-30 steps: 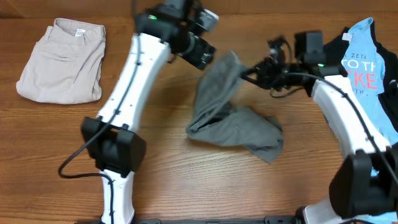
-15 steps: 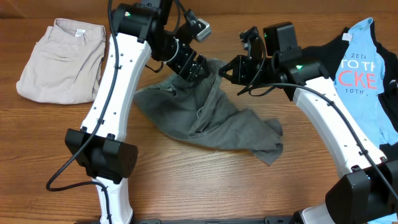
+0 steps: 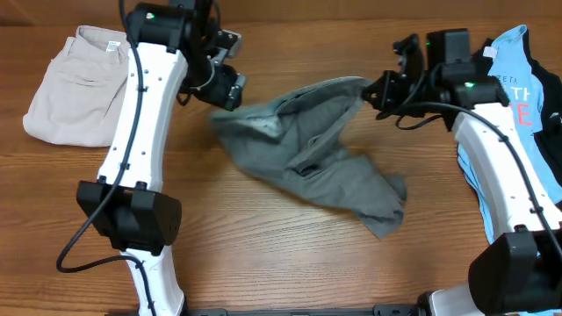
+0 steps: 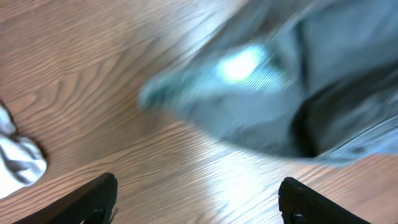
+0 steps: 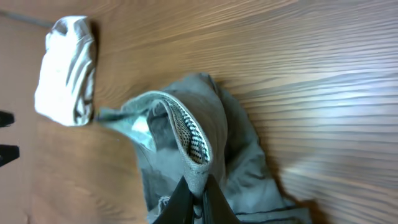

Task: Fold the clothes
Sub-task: 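Lift the shorts by the waistband and stretch them apart between grippers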

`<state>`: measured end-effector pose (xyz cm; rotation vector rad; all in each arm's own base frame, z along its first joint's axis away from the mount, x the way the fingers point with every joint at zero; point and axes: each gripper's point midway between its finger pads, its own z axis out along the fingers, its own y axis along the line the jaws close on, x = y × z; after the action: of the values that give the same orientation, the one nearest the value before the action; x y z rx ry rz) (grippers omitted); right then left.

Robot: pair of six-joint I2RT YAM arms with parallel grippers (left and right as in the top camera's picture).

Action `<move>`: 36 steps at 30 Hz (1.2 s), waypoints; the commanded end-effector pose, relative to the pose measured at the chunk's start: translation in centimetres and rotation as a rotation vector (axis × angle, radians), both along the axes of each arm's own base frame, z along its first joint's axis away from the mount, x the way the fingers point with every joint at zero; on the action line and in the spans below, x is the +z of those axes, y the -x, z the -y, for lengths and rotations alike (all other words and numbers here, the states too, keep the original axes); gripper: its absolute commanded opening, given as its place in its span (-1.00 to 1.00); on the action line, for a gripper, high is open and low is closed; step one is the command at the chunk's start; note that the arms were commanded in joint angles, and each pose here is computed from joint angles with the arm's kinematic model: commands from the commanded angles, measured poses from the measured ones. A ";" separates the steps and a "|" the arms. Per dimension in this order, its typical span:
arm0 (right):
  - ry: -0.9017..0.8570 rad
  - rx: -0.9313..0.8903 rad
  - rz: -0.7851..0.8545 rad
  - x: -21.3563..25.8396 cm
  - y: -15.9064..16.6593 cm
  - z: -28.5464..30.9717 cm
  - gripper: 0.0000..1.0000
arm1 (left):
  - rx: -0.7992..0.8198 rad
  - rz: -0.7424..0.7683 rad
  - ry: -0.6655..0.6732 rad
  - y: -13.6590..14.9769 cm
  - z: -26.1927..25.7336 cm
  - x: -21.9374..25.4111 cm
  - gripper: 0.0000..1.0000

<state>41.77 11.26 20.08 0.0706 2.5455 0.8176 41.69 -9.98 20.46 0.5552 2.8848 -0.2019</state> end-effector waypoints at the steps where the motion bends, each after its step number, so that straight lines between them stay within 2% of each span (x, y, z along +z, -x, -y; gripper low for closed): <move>1: 0.044 0.036 0.044 0.1 -0.5 1.1 -0.92 | -0.076 -0.065 -0.067 1.5 -1.3 -2.4 0.72; 4: 0.057 0.054 0.031 -0.4 -0.2 1.3 -0.92 | -0.081 -0.122 -0.080 2.1 -1.9 -5.2 0.71; 7: 0.063 0.066 0.031 -0.6 -0.1 1.2 -0.92 | -0.061 -0.123 -0.066 1.6 -2.5 -7.5 0.70; 9: 0.063 0.069 0.033 -0.6 -0.1 1.2 -0.92 | -0.048 -0.069 -0.029 0.0 -2.4 -9.0 0.70; 18: 0.063 0.070 0.033 -0.5 -0.1 1.2 -0.92 | 0.021 0.121 -0.027 -4.3 -2.9 -14.1 0.74; 24: 0.063 0.070 0.033 -0.6 -0.1 1.2 -0.92 | -0.028 0.238 0.120 -6.0 -0.3 -16.0 0.81; 28: 0.063 0.070 0.033 -0.6 -0.1 1.2 -0.92 | -0.058 0.326 0.201 -7.1 1.1 -16.1 0.77; 30: 0.063 0.070 0.033 -0.6 -0.1 1.2 -0.92 | -0.074 0.361 0.242 -7.5 1.8 -15.9 0.64; 32: 0.063 0.069 0.033 -0.6 -0.1 1.2 -0.92 | -0.094 0.388 0.287 -7.8 2.5 -15.5 0.36; 33: 0.063 0.069 0.033 -0.6 -0.1 1.2 -0.92 | -0.091 0.394 0.303 -7.8 2.7 -15.4 0.06; 35: 0.063 0.069 0.036 -0.5 -0.1 1.2 -0.92 | -0.040 0.395 0.327 -8.3 2.8 -15.1 -0.92; 36: 0.063 0.069 0.040 -0.5 -0.2 1.2 -0.92 | -0.028 0.397 0.334 -8.4 2.8 -15.0 -0.92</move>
<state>41.36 10.08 18.98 -0.0360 2.5722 0.7647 50.17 -11.96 4.35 0.5685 2.4150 -0.4028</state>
